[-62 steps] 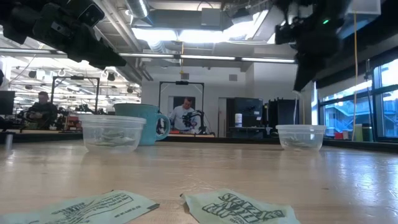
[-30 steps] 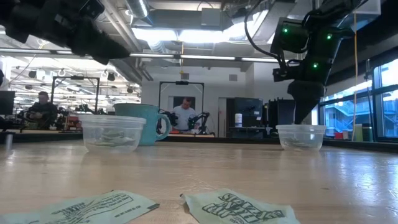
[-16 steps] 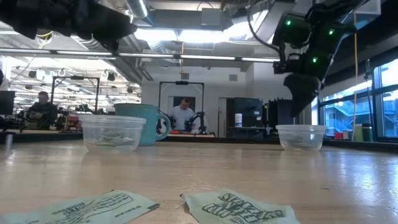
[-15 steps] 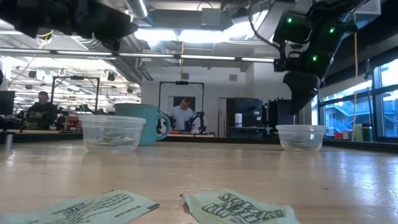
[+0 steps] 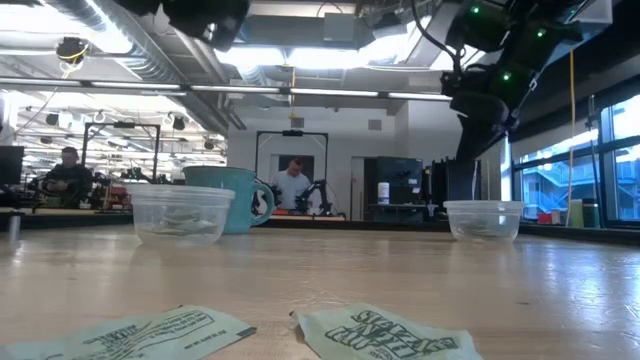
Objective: Pick and place Stevia / Truvia into bins
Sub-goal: Put the white stevia packet into the left transparent container
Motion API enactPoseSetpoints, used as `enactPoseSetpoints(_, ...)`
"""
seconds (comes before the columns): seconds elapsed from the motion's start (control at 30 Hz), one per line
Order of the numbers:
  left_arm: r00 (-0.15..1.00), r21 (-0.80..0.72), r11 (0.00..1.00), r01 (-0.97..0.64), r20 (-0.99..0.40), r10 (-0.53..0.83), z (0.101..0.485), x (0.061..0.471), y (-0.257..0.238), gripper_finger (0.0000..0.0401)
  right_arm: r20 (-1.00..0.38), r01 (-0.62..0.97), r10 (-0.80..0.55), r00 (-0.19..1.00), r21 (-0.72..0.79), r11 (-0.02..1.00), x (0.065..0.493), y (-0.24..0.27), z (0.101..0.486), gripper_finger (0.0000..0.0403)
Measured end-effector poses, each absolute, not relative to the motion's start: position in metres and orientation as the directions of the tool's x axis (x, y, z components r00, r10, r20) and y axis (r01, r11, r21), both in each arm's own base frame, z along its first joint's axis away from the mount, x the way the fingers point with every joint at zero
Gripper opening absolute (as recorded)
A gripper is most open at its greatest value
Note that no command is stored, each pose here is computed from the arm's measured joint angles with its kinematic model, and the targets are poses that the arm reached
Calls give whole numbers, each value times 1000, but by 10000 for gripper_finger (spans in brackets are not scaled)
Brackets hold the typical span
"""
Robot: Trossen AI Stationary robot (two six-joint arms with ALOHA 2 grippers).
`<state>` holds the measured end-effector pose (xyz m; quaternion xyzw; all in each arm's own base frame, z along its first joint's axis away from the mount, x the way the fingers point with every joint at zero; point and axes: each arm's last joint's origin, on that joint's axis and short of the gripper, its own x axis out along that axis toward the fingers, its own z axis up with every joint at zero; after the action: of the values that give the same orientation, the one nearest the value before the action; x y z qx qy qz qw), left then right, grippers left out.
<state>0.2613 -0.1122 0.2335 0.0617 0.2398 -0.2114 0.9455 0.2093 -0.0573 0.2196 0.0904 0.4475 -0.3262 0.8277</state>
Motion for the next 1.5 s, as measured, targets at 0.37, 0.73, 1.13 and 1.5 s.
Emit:
enactPoseSetpoints(0.37,706,83,827,556,-572,-417,201,303,-170,127,-774,609,-468,427,-137,781,213,-58,222,102)
enactPoseSetpoints(0.73,628,3,823,569,-648,-432,160,335,-190,122,-767,611,-470,436,-131,780,214,-58,223,102)
enactPoseSetpoints(1.13,642,17,867,498,-679,-356,149,329,-201,91,-768,610,-470,435,-132,781,214,-58,223,102)
enactPoseSetpoints(1.5,594,10,871,491,-735,-327,116,329,-206,118,-768,610,-470,436,-132,782,214,-58,223,102)
